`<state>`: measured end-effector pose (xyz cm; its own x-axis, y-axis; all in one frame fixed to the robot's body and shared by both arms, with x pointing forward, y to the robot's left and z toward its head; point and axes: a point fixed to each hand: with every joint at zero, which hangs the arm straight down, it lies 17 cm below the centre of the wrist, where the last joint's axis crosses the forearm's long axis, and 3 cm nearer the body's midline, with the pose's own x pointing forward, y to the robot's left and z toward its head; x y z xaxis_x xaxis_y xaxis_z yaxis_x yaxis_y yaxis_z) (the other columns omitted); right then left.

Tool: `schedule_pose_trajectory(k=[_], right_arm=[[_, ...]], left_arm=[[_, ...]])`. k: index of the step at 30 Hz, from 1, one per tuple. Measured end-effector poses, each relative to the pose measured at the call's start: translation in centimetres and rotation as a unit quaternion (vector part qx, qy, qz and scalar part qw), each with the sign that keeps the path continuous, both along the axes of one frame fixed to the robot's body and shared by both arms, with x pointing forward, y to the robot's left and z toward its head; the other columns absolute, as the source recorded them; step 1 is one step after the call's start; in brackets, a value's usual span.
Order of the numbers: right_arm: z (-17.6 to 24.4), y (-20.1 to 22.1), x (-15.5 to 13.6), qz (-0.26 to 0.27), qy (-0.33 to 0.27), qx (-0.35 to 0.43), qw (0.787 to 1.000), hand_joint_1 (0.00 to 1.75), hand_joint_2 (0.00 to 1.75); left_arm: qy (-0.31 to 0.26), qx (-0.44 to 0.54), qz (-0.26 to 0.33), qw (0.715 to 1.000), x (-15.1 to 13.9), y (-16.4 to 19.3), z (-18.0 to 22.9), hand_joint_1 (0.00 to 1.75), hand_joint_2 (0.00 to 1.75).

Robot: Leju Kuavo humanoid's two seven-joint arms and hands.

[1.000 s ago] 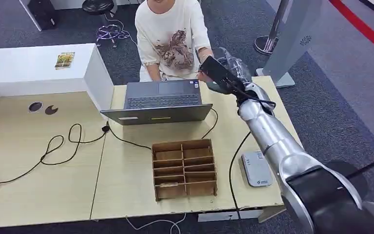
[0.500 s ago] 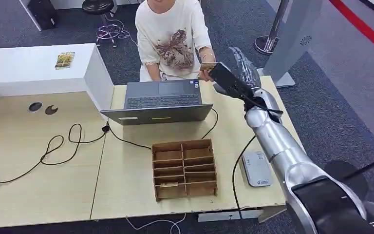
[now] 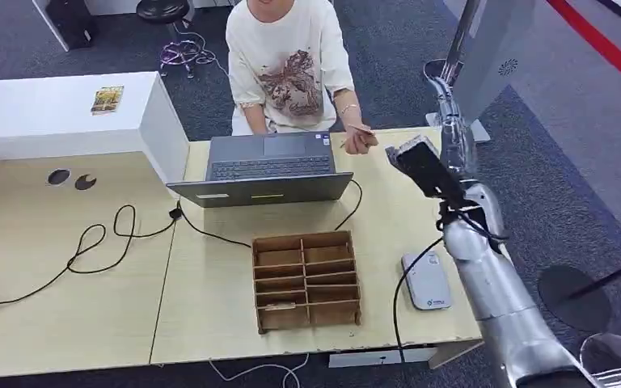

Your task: Pass the card to the sensor for recognition and then transmit it.

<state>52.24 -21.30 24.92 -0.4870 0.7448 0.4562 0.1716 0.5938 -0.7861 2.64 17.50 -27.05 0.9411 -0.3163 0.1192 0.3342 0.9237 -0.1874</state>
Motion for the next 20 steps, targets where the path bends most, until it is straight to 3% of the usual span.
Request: schedule_pose_trajectory(k=[12,16,20], right_arm=[[0.7,-3.8,-9.2,0.06,-0.041,0.097,0.993,0.0,1.75],[-0.3,-3.9,-12.1,0.109,-0.009,0.159,0.981,0.0,1.75],[-2.3,-3.4,-15.8,0.193,0.058,0.234,0.951,0.0,1.75]], left_arm=[[0.004,0.003,0.015,1.0,-0.2,0.0,0.0,0.0,1.75],[0.004,0.003,0.02,1.0,-0.2,-0.2,0.0,0.0,1.75],[0.004,0.003,0.023,1.0,-0.2,-0.2,0.0,0.0,1.75]])
